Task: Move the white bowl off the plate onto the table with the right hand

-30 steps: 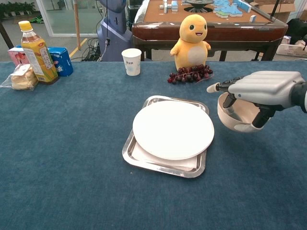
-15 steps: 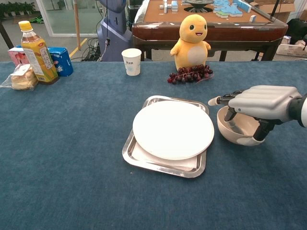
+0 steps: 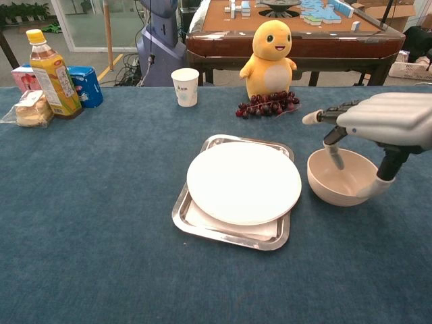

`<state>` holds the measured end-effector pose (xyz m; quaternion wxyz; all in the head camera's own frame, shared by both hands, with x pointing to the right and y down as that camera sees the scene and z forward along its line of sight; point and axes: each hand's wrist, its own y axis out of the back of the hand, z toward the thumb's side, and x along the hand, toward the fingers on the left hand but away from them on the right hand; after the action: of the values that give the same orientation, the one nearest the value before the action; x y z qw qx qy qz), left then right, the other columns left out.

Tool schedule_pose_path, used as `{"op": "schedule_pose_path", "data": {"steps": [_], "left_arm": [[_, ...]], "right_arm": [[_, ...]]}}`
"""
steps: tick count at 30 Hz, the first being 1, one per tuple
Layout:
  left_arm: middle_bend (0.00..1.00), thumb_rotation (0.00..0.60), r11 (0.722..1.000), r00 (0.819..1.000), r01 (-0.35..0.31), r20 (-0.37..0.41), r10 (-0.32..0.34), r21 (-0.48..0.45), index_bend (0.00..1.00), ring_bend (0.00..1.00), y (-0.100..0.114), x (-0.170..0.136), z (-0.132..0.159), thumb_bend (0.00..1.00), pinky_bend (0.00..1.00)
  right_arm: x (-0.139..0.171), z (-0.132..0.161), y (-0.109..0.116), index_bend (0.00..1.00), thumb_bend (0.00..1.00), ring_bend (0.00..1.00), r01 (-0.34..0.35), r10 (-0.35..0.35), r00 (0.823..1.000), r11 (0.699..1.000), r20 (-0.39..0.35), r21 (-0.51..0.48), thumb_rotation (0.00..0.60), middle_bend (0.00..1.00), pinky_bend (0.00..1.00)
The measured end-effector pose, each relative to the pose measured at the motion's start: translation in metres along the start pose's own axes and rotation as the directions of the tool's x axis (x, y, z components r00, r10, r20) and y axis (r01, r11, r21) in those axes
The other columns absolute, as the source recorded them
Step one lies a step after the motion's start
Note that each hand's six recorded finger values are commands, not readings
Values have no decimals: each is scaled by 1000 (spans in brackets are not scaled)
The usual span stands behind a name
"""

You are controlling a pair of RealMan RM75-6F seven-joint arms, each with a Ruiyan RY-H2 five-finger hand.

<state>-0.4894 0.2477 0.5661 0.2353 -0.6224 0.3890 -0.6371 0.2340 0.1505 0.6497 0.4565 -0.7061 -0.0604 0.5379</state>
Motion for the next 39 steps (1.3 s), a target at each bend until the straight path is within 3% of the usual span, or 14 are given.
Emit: {"op": "schedule_pose_path", "data": {"steps": [4,10,19,24,30,39], "left_arm": [[176,600,1000,1000,0,6,0,1,352,99,0,-1,2,246,358],[176,600,1000,1000,0,15,0,9,352,99,-1,0,3,246,358],[176,600,1000,999,-5,40,5,3,351,99,-3,1,8,246,359],[177,600,999,998,-34,58,35,-18,351,101,1,1,10,246,368],[176,600,995,991,-87,94,91,-42,351,104,4,1,13,246,376],[176,600,996,992,-86,94,89,-39,351,104,5,0,13,246,377]], "right_arm": [[20,-13,16,492,142,0,64,-63,996,998,56,-5,600,17,0],[66,-45,24,492,143,0,144,-135,973,989,187,-34,600,17,0],[128,-73,-2,492,155,0,172,-131,927,981,351,-88,600,18,0],[156,-85,-19,492,156,0,200,-135,889,974,438,-105,600,21,0],[177,-98,-32,492,157,0,248,-153,856,960,493,-131,600,21,0],[188,-116,-31,492,158,0,294,-189,834,947,518,-128,600,21,0]]}}
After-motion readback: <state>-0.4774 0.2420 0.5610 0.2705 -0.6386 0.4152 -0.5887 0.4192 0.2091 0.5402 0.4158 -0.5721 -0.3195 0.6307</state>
